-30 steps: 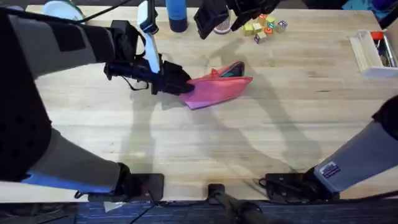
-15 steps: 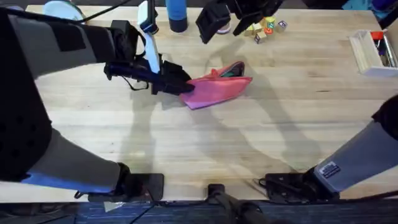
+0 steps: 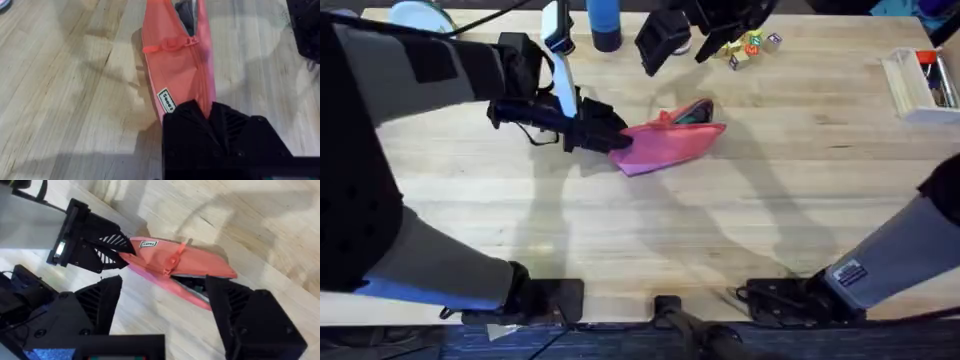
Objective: Unzip the bag, pick up the pens from the table one at a time and place them inside, then zip the bag closed.
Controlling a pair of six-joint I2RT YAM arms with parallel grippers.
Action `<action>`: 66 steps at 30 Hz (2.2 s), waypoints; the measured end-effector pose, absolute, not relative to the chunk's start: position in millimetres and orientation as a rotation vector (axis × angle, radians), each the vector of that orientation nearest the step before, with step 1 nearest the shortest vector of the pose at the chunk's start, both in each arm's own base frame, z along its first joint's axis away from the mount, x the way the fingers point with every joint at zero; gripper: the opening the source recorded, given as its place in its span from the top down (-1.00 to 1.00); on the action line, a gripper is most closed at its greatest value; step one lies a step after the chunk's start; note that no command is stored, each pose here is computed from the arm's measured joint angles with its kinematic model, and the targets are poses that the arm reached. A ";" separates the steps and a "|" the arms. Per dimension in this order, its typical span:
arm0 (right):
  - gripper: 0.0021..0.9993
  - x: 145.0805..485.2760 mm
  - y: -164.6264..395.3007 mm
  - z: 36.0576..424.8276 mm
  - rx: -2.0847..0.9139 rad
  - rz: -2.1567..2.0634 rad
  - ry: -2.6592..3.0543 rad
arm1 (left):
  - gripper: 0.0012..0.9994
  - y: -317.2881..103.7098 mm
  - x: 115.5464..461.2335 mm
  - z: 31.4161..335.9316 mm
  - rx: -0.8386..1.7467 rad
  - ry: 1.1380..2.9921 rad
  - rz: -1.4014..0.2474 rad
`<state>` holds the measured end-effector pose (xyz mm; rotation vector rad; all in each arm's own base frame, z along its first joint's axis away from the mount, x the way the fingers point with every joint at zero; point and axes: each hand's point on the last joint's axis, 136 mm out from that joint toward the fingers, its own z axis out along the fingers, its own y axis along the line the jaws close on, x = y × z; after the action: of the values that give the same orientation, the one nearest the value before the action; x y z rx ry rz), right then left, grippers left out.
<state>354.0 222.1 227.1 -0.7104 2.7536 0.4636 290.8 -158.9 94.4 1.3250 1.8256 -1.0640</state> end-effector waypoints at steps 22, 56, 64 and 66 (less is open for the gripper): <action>-1.00 341.4 222.2 180.3 -0.712 0.483 2.857 | 0.92 -158.9 292.5 94.6 1.328 1.818 -1.054; -0.72 328.6 232.7 133.4 -0.758 0.491 2.895 | 0.92 -158.9 292.9 94.5 1.329 1.816 -1.052; -0.44 328.9 233.4 117.9 -0.752 0.484 2.940 | 0.92 -158.9 293.2 94.4 1.330 1.815 -1.050; -0.34 328.6 233.9 117.7 -0.749 0.490 2.942 | 0.92 -158.8 293.4 94.3 1.330 1.815 -1.048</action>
<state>328.6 233.9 117.7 -0.7487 2.9422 0.4896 293.4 -158.8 94.3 1.3305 1.8146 -1.0484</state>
